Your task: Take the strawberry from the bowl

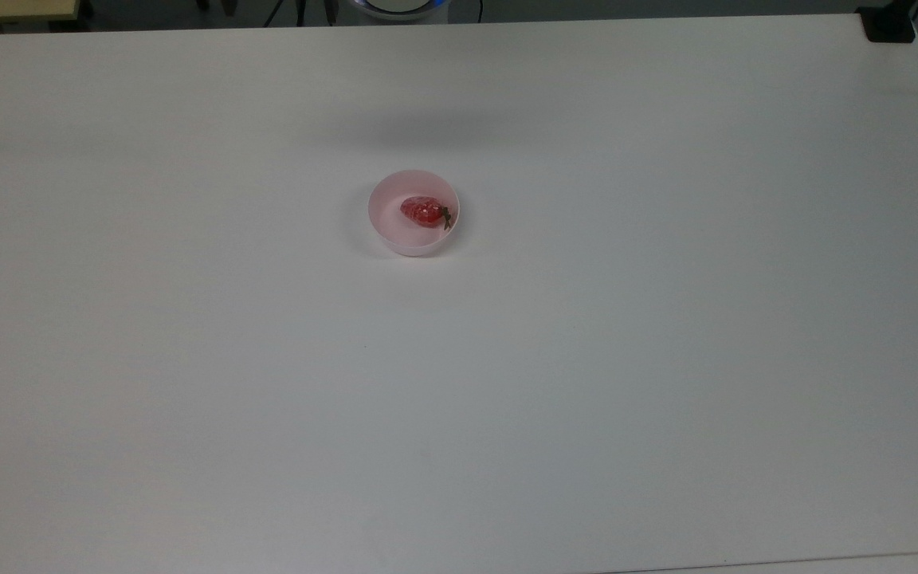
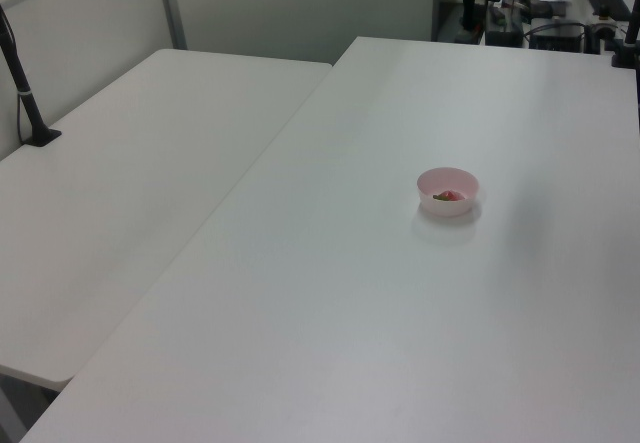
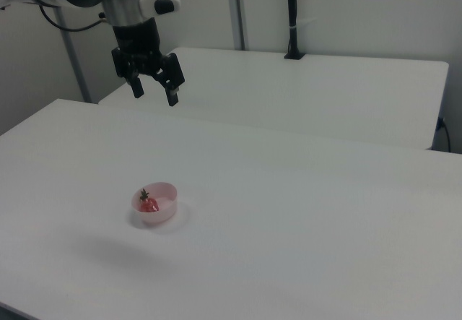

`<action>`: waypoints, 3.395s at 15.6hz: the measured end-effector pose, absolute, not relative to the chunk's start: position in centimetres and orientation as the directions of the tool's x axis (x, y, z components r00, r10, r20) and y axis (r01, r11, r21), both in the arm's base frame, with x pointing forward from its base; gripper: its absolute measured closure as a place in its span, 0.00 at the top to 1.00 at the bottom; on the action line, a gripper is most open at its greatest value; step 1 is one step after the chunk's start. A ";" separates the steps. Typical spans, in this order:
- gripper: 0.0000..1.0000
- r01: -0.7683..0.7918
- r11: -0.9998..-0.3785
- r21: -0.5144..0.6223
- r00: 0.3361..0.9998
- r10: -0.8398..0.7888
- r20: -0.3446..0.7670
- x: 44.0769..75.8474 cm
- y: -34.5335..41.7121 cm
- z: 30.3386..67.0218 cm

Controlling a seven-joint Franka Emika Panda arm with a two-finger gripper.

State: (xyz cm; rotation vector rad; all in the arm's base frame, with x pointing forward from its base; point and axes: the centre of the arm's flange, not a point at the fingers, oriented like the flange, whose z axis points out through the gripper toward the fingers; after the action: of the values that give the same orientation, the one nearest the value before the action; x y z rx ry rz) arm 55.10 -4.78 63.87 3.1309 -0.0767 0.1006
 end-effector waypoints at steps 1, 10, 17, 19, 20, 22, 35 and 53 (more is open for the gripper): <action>1.00 -0.049 -0.999 0.007 0.997 -0.049 0.064 55.1 -4.8 63.9; 1.00 -0.048 -0.999 0.006 0.997 -0.047 0.062 55.2 -4.7 63.8; 1.00 0.100 -0.995 0.013 0.994 0.101 0.046 55.3 -4.7 63.0; 1.00 0.238 -0.971 0.009 0.971 0.238 0.012 55.3 -4.7 61.4; 1.00 0.303 -0.953 0.003 0.953 0.303 -0.007 55.4 -4.8 60.5; 1.00 0.423 -0.906 -0.014 0.905 0.423 -0.047 55.7 -4.8 58.3; 0.82 0.648 -0.759 -0.068 0.740 0.648 -0.180 59.6 6.5 41.9; 0.61 0.577 -0.816 -0.042 0.791 0.571 -0.223 60.9 8.4 31.1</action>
State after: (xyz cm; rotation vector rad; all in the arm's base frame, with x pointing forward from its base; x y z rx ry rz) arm 60.86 8.40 31.11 2.9457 0.9440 -0.3522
